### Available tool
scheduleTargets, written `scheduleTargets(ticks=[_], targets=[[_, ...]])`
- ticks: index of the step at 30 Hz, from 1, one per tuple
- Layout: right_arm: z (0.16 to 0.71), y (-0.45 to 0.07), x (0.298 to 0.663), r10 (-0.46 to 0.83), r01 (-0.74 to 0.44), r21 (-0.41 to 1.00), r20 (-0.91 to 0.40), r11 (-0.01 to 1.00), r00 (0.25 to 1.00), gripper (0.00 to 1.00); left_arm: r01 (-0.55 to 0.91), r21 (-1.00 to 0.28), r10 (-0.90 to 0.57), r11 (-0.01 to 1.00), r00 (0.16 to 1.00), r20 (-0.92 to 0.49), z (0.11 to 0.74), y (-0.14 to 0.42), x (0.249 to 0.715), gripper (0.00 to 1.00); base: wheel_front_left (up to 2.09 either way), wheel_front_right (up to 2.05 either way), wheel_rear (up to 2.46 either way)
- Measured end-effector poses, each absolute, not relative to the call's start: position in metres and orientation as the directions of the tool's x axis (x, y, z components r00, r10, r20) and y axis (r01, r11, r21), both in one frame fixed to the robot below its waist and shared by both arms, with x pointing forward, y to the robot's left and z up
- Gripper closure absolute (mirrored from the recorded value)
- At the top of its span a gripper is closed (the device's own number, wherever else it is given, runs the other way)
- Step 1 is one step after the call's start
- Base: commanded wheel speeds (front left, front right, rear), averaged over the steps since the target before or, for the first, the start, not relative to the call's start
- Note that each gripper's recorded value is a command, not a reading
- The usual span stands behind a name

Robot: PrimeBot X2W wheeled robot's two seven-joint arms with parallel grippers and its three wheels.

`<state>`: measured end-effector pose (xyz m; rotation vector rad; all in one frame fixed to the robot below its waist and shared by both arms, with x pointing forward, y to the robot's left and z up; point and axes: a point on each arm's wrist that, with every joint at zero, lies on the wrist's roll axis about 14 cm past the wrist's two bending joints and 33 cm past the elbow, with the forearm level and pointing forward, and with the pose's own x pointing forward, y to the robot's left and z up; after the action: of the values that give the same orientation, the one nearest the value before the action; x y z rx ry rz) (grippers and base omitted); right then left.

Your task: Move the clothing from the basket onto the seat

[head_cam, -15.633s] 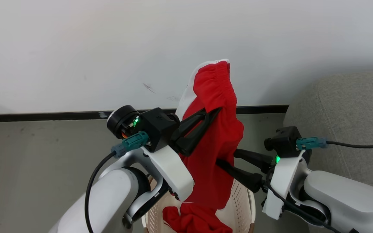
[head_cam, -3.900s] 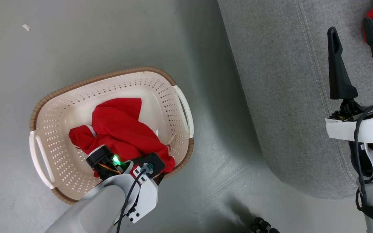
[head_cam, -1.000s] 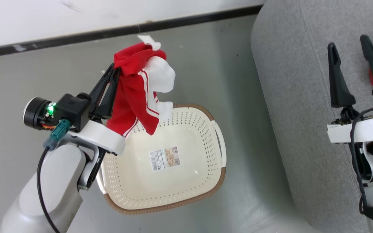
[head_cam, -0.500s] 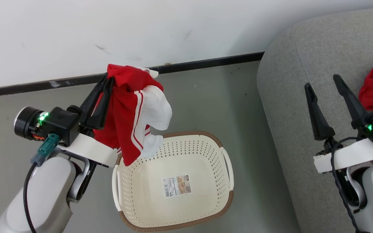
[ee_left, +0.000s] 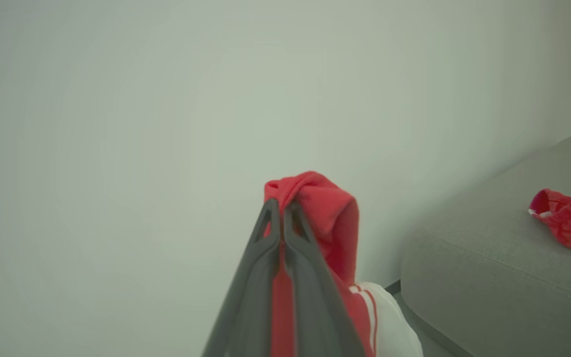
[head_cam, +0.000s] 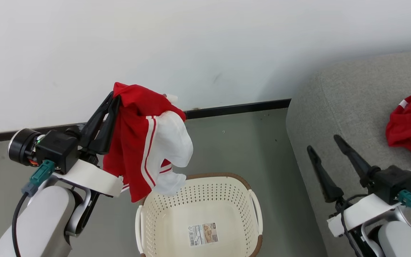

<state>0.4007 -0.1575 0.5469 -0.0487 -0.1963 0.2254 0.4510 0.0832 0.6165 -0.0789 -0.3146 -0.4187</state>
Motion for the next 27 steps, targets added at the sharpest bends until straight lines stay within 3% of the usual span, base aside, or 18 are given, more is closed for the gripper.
scheduleTargets(ticks=[7,14,20,27], targets=[[0.545,-0.117,0.383,0.358,-0.348,-0.081,0.174,0.934,0.918,0.00,0.447,0.022,-0.421,0.894,0.825,0.377,0.651,0.076,0.427,1.00,0.00,0.00,0.00],[0.539,-0.056,0.357,0.540,-0.540,-0.049,0.150,0.841,0.828,0.00,0.484,0.062,-0.466,0.873,0.788,0.403,0.676,0.067,0.405,1.00,0.00,0.00,0.00],[0.562,-0.028,0.358,0.621,-0.623,-0.060,0.200,0.780,0.758,0.00,0.515,0.072,-0.495,0.854,0.763,0.415,0.688,0.058,0.389,1.00,0.00,0.00,0.00],[0.561,-0.001,0.353,0.712,-0.709,-0.086,0.168,0.700,0.682,0.00,0.544,0.074,-0.518,0.836,0.738,0.433,0.700,0.048,0.372,1.00,0.00,0.00,0.00]])
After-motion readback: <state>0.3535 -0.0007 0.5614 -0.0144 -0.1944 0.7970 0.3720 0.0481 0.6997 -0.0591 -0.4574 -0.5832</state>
